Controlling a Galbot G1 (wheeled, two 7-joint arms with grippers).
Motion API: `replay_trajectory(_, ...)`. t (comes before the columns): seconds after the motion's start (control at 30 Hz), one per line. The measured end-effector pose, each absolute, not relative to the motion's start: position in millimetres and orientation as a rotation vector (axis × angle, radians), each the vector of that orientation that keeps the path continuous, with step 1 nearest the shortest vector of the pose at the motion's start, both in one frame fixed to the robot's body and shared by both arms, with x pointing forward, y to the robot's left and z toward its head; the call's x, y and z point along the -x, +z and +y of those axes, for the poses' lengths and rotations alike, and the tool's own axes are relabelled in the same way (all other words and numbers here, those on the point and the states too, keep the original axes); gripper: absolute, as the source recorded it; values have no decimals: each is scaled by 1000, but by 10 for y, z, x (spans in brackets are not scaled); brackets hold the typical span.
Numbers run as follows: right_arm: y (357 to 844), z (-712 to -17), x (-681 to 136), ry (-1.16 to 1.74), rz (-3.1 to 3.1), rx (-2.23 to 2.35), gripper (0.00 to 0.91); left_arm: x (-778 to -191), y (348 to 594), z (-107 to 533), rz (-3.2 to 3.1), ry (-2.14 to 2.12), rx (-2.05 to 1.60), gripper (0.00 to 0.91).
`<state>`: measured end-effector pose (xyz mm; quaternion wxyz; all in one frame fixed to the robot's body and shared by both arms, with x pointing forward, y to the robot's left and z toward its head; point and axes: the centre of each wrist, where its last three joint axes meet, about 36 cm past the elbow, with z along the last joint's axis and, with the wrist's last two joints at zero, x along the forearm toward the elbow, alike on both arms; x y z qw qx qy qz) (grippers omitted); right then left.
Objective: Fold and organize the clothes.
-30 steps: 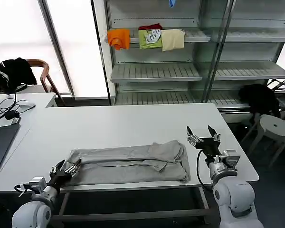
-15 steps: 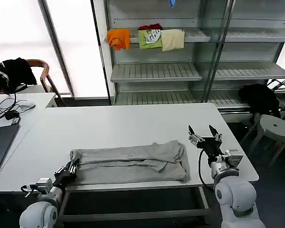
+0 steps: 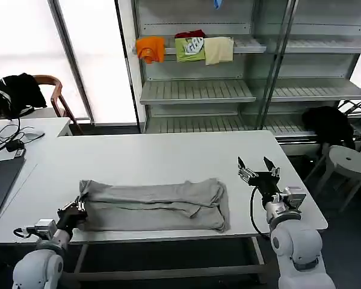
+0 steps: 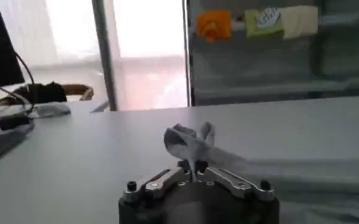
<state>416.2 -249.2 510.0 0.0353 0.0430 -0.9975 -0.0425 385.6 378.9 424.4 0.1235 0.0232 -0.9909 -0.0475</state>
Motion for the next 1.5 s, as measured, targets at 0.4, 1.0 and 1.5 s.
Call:
replay_trajectory(0.4,5014,-2422,-4209,-130,-3044,-136,907,-3985,4972,5015,-2860,-666,-218,0)
replay_trajectory(1.0,4954,-2430,-4120,-104,-3024,-112,907,-4102,5000,4051,-2900,-732,-27,0)
replay_trajectory(1.5,4891,-2465,-4002,-117,-3015,-81,907,-4100,4566,2689,-2820,-529,257,10)
